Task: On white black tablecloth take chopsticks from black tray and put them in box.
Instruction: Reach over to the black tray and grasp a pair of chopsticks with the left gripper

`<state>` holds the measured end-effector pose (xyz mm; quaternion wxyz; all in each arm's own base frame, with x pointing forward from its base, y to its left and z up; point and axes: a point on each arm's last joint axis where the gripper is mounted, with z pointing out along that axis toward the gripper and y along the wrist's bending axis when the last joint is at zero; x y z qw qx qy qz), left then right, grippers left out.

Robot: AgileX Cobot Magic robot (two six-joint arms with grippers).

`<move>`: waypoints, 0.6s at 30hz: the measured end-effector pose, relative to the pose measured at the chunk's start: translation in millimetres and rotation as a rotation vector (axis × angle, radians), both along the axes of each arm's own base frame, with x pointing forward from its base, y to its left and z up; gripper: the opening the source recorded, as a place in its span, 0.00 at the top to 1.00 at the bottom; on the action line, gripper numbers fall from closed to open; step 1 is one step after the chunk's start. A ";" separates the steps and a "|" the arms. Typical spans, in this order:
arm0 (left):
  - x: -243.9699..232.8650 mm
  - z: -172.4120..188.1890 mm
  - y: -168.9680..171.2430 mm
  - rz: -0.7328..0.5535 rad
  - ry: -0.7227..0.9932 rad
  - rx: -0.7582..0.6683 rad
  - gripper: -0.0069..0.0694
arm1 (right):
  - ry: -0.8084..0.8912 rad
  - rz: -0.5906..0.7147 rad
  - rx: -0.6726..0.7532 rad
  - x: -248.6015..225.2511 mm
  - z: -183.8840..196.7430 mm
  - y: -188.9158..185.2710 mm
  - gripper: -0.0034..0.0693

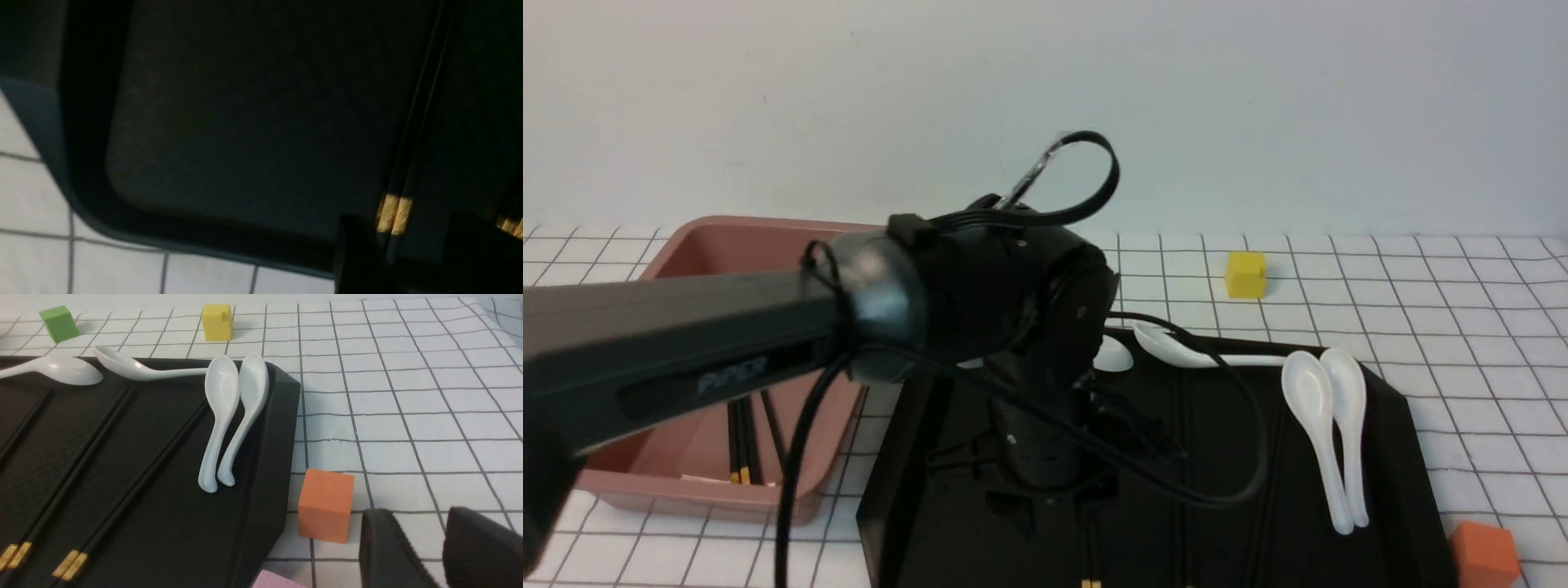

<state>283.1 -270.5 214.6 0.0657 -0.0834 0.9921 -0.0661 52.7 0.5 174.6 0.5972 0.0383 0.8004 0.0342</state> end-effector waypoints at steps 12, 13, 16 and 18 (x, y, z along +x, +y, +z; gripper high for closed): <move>20.5 -39.0 -24.7 0.004 0.022 -0.037 0.48 | 0.000 0.000 0.000 0.0 0.0 0.0 0.62; 21.8 -45.3 -25.2 -0.003 0.023 -0.025 0.48 | 0.000 0.000 0.000 0.0 0.0 0.0 0.62; 24.5 -58.4 -24.9 -0.020 0.024 0.012 0.48 | 0.000 0.000 0.000 0.0 0.0 0.0 0.62; 25.4 -61.4 -25.9 -0.022 0.027 0.015 0.49 | 0.000 0.000 0.000 0.0 0.0 0.0 0.62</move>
